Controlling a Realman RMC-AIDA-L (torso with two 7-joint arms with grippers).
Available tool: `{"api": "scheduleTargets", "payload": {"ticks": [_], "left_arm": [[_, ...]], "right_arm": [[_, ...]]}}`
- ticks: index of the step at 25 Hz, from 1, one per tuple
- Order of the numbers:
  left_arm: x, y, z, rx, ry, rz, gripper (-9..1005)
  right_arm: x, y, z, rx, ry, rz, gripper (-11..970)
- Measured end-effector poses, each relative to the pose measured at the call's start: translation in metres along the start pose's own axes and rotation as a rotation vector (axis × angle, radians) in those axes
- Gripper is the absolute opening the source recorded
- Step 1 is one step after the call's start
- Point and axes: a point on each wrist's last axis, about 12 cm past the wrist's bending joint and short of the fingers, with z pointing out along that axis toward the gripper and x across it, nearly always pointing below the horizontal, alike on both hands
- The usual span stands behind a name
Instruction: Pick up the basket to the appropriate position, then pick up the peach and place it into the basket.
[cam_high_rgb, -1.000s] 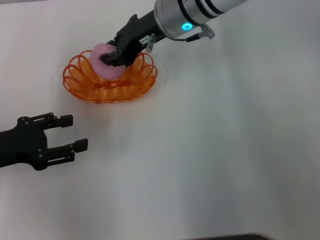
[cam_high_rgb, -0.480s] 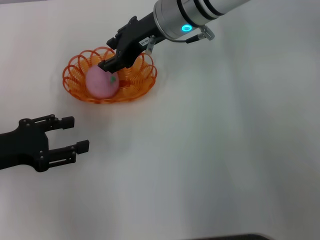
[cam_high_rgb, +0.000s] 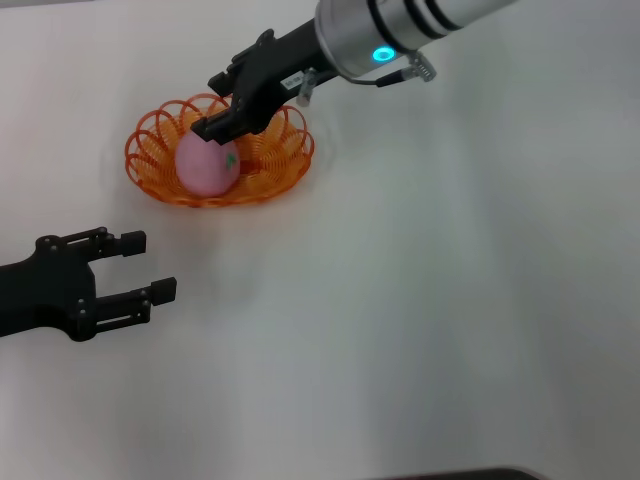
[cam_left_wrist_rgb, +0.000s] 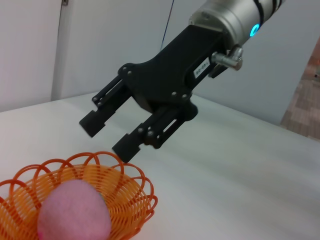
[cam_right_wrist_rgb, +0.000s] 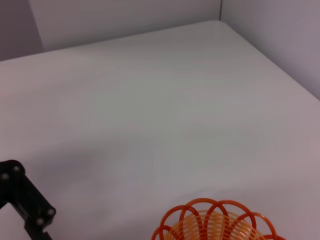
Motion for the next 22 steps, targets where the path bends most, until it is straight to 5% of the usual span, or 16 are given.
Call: {"api": "scheduleTargets", "payload": {"ticks": [12,22], "left_arm": [[-0.001,0.001,-0.001,-0.005,0.002,0.0,737],[-0.001,0.001,-0.005,-0.01,0.006,-0.004,737]], "right_arm": [[0.033,0.01,-0.055,-0.014,-0.098,0.029,640],[0.086,0.014,-0.116,-0.003,-0.078,0.115,647]]}}
